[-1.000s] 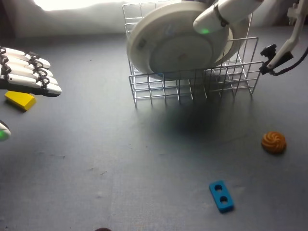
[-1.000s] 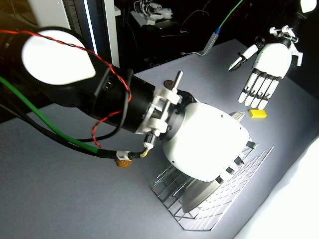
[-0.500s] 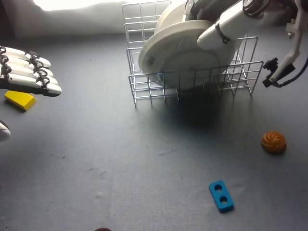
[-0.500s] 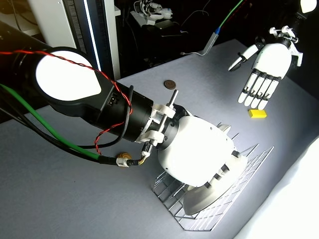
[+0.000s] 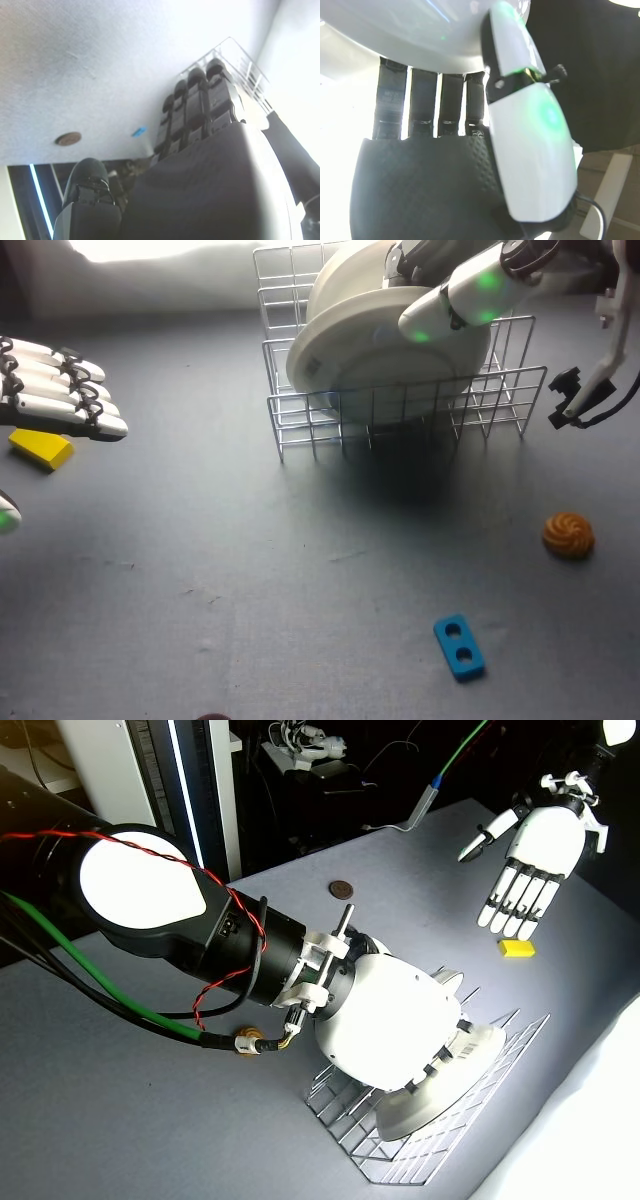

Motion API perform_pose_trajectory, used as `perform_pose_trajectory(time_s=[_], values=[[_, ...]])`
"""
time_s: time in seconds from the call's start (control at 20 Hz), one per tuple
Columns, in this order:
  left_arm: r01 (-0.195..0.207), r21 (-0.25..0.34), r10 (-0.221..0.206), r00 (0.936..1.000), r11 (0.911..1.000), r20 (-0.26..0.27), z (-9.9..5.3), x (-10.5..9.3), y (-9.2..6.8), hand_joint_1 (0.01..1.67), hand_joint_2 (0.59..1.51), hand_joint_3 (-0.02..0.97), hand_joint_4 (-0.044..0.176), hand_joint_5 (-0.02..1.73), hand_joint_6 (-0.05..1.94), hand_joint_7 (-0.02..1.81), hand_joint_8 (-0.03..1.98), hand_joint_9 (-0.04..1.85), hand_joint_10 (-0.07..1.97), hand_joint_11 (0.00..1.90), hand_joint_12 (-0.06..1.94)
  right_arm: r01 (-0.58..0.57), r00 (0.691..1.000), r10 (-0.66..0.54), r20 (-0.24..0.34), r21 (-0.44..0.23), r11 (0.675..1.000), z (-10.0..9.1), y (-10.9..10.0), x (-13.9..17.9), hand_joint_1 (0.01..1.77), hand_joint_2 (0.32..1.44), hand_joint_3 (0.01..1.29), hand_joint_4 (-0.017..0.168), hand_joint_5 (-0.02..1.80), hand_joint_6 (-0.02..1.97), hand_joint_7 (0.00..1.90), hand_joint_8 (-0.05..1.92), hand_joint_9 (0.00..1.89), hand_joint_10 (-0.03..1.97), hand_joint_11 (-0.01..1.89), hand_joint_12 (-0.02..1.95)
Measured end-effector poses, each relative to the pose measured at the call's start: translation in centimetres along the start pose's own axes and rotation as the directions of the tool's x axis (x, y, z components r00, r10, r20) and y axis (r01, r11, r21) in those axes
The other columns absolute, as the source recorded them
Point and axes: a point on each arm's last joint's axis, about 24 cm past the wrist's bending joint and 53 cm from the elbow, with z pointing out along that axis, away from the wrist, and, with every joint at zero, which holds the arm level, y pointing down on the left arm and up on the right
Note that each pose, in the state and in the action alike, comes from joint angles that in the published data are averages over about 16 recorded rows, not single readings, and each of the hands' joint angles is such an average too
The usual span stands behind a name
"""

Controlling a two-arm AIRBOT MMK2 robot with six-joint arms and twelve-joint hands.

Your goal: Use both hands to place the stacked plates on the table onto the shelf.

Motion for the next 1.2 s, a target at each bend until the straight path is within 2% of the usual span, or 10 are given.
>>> perform_pose_trajectory(time_s=[0.2, 0.4, 0.6, 1.0, 1.2], values=[[-0.001, 0.001, 0.001, 1.0000, 1.0000, 0.002, 0.0, -0.1, -0.1, 0.02, 1.164, 0.022, 0.002, 0.05, 0.02, 0.11, 0.00, 0.09, 0.01, 0.02, 0.01, 0.018, 1.000, -0.018, -0.007, -0.013, 1.000, -0.4, 0.5, 0.1, 1.21, 1.09, 0.01, -0.006, 0.78, 0.69, 1.01, 0.28, 0.96, 0.47, 0.68, 1.31], [-0.005, 0.011, 0.005, 1.0000, 0.9999, 0.003, 0.2, -0.2, -0.4, 0.02, 1.165, 0.022, 0.001, 0.05, 0.02, 0.11, 0.00, 0.10, 0.01, 0.03, 0.01, 0.080, 0.997, -0.080, -0.010, -0.029, 0.996, -1.1, 1.1, 0.0, 1.19, 1.08, 0.01, -0.005, 0.80, 0.46, 1.02, 0.07, 0.96, 0.42, 0.65, 1.31], [-0.018, 0.031, 0.018, 0.9998, 0.9993, 0.011, 0.5, -0.4, -1.3, 0.02, 1.166, 0.021, 0.001, 0.05, 0.02, 0.11, 0.00, 0.10, 0.01, 0.03, 0.01, 0.168, 0.986, -0.169, -0.007, -0.050, 0.984, -1.8, 2.0, -0.1, 1.17, 1.06, 0.01, -0.005, 0.81, 0.28, 1.03, 0.03, 0.95, 0.40, 0.63, 1.30], [-0.053, 0.099, 0.051, 0.9984, 0.9937, 0.023, 1.3, -0.8, -4.4, 0.02, 1.168, 0.022, 0.000, 0.05, 0.02, 0.12, 0.00, 0.10, 0.01, 0.03, 0.01, 0.372, 0.928, -0.371, 0.032, -0.096, 0.923, -3.5, 4.5, -0.7, 1.09, 1.06, 0.01, -0.004, 0.82, 0.23, 1.01, 0.00, 0.91, 0.41, 0.62, 1.31], [-0.071, 0.133, 0.069, 0.9974, 0.9886, 0.022, 1.6, -0.7, -6.1, 0.02, 1.175, 0.022, 0.000, 0.06, 0.02, 0.13, 0.00, 0.10, 0.01, 0.03, 0.01, 0.433, 0.901, -0.429, 0.062, -0.110, 0.895, -4.8, 5.5, -1.5, 1.03, 1.07, 0.01, -0.004, 0.82, 0.20, 0.99, 0.00, 0.88, 0.44, 0.59, 1.32]])
